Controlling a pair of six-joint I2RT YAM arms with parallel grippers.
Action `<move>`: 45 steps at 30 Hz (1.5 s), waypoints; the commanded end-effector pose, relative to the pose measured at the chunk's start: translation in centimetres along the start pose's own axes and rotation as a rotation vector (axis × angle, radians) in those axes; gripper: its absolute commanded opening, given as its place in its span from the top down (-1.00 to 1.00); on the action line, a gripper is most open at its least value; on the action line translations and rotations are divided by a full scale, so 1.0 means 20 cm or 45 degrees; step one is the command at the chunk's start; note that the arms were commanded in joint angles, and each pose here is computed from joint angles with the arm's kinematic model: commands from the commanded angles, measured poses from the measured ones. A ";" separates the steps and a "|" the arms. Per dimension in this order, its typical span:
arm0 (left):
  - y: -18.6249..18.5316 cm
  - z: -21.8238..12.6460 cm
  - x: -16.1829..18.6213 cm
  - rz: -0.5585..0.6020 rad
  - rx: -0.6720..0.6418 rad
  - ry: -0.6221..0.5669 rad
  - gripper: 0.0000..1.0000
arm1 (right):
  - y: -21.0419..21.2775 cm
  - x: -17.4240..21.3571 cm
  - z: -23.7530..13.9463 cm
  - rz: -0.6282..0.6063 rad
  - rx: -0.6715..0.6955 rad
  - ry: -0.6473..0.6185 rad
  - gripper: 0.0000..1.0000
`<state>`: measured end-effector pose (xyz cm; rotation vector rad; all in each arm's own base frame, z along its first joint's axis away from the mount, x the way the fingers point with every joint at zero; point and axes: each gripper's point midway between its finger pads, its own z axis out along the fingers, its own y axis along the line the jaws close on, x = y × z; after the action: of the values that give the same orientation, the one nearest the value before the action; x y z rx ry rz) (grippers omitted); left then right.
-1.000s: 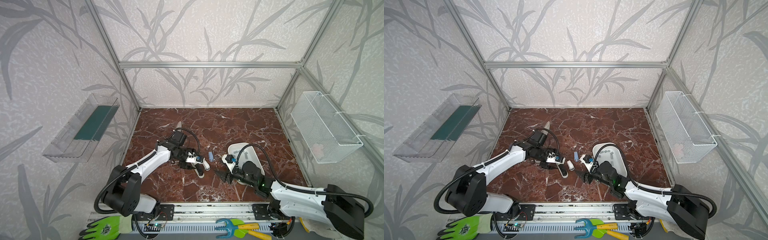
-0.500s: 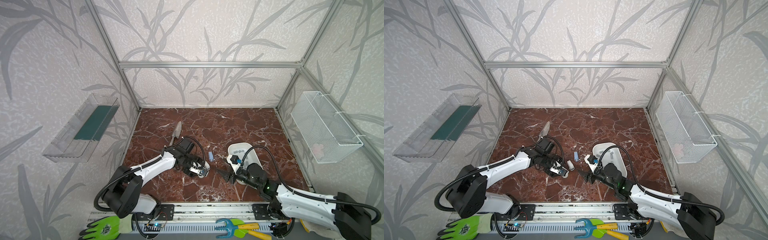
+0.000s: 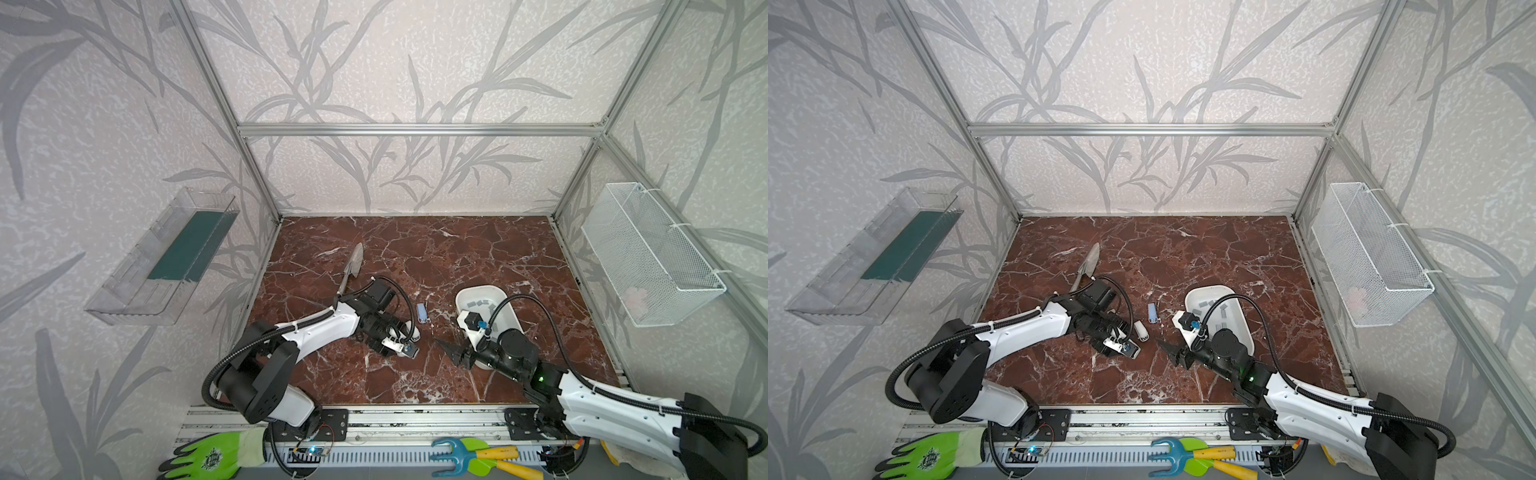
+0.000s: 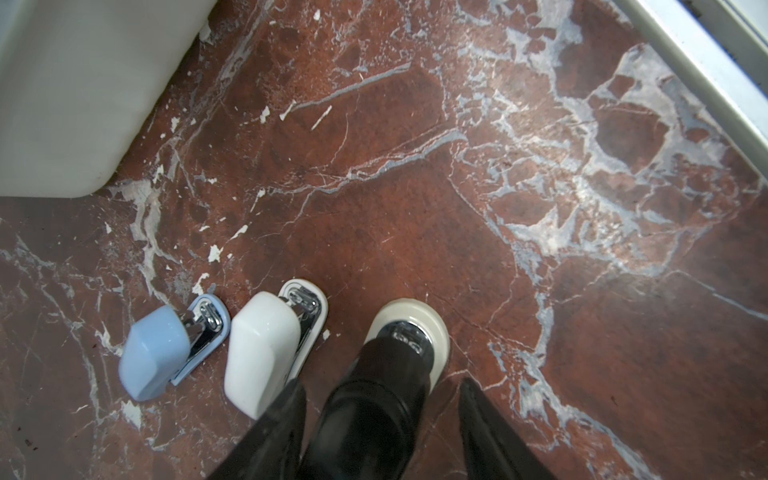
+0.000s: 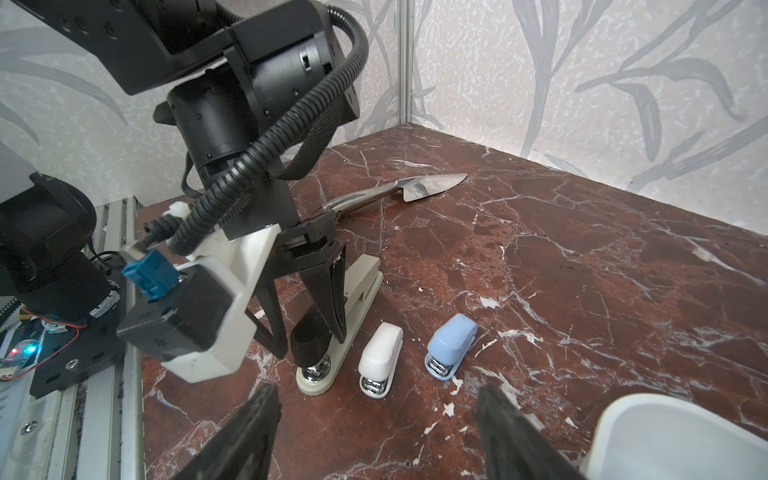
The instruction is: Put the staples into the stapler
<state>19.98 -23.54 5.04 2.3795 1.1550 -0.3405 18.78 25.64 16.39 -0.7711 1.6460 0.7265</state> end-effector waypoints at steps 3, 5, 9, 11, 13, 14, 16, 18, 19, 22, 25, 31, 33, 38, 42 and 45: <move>-0.03 0.00 -0.01 0.030 0.062 0.002 0.02 | -0.01 0.01 0.00 -0.018 0.013 -0.001 -0.53; -0.03 0.00 -0.02 0.038 0.067 -0.006 0.14 | -0.01 0.01 0.00 -0.017 0.014 -0.004 -0.54; -0.01 -0.03 -0.04 0.030 0.066 -0.022 0.48 | 0.01 0.02 0.00 -0.044 -0.009 0.001 -0.57; 0.01 -0.04 -0.05 0.012 0.054 -0.023 0.58 | 0.04 0.04 0.01 -0.085 -0.045 0.038 -0.57; 0.03 -0.06 -0.05 0.001 0.040 -0.020 0.70 | 0.03 0.06 0.04 -0.113 -0.035 0.080 -0.58; 0.04 -0.07 -0.06 0.003 0.038 -0.019 0.77 | 0.03 0.07 0.05 -0.123 -0.035 0.096 -0.58; 0.05 -0.09 -0.07 0.006 0.025 -0.017 0.87 | 0.06 0.08 0.08 -0.149 -0.079 0.109 -0.58; 0.05 -0.10 -0.07 0.015 0.011 -0.022 0.89 | 0.10 0.08 0.09 -0.170 -0.128 0.079 -0.52; 0.05 -0.11 -0.08 0.017 0.003 -0.024 0.92 | 0.12 0.08 0.10 -0.173 -0.141 0.058 -0.51; 0.06 -0.12 -0.10 0.022 -0.004 -0.042 1.00 | 0.17 0.07 0.13 -0.179 -0.197 0.016 -0.49; 0.07 -0.16 -0.14 0.033 -0.031 -0.083 1.00 | 0.23 0.10 0.17 -0.233 -0.247 0.062 -0.37; 0.11 -0.24 -0.26 0.040 -0.096 -0.208 1.00 | 0.30 0.16 0.24 -0.275 -0.301 0.088 -0.13; 0.11 -0.25 -0.28 0.039 -0.098 -0.231 1.00 | 0.31 0.17 0.27 -0.273 -0.304 0.099 -0.06; 0.12 -0.28 -0.33 0.040 -0.113 -0.291 1.00 | 0.32 0.18 0.33 -0.248 -0.288 0.110 0.08; 0.12 -0.30 -0.36 0.037 -0.125 -0.328 1.00 | 0.32 0.17 0.36 -0.231 -0.255 0.082 0.18; 0.13 -0.31 -0.38 0.031 -0.138 -0.351 1.00 | 0.33 0.17 0.37 -0.220 -0.260 0.075 0.19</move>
<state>17.62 -25.48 11.18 2.2427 1.0714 -0.5274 17.02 34.04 10.28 -1.1216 1.6087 0.7353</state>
